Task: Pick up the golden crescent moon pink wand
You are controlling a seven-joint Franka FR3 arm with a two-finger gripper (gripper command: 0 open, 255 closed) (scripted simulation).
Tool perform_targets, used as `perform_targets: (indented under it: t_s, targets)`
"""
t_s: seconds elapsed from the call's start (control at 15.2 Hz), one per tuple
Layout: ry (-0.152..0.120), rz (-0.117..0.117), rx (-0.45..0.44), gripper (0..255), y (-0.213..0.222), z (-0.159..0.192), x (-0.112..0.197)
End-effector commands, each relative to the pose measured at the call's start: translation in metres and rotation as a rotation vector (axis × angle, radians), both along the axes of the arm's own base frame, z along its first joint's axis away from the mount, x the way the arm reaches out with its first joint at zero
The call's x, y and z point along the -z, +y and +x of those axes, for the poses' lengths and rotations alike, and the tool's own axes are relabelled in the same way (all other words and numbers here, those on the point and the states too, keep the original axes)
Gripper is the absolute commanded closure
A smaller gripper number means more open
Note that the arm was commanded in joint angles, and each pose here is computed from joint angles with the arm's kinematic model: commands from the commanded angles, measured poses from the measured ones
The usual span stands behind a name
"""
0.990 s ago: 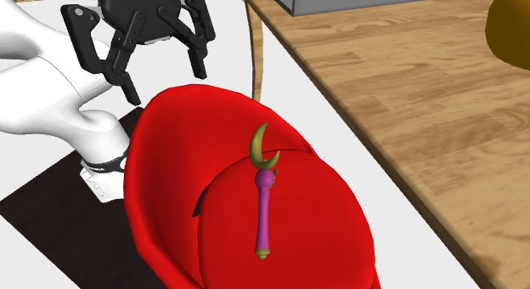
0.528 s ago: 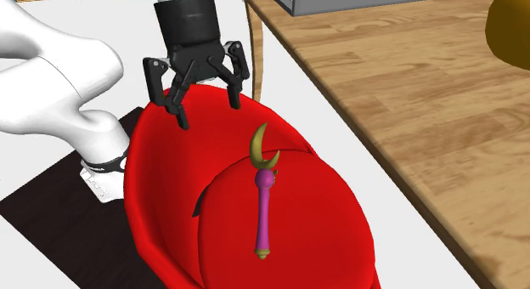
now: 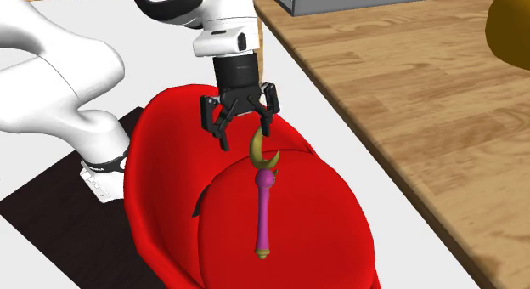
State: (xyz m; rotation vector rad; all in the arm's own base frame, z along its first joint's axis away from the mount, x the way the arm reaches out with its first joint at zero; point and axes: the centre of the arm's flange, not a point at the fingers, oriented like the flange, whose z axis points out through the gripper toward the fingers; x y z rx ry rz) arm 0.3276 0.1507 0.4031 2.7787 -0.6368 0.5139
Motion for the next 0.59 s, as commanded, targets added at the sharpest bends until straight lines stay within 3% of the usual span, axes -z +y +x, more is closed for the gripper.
perform_targets:
  t_s: [0.0,0.2,0.53]
  targets:
    - [-0.022,-0.010,0.032,0,0.014,0.006,0.026]
    - [-0.051,-0.032,0.074,0,0.032,0.019,0.059]
    - [-0.051,-0.032,0.074,0,0.032,0.019,0.085]
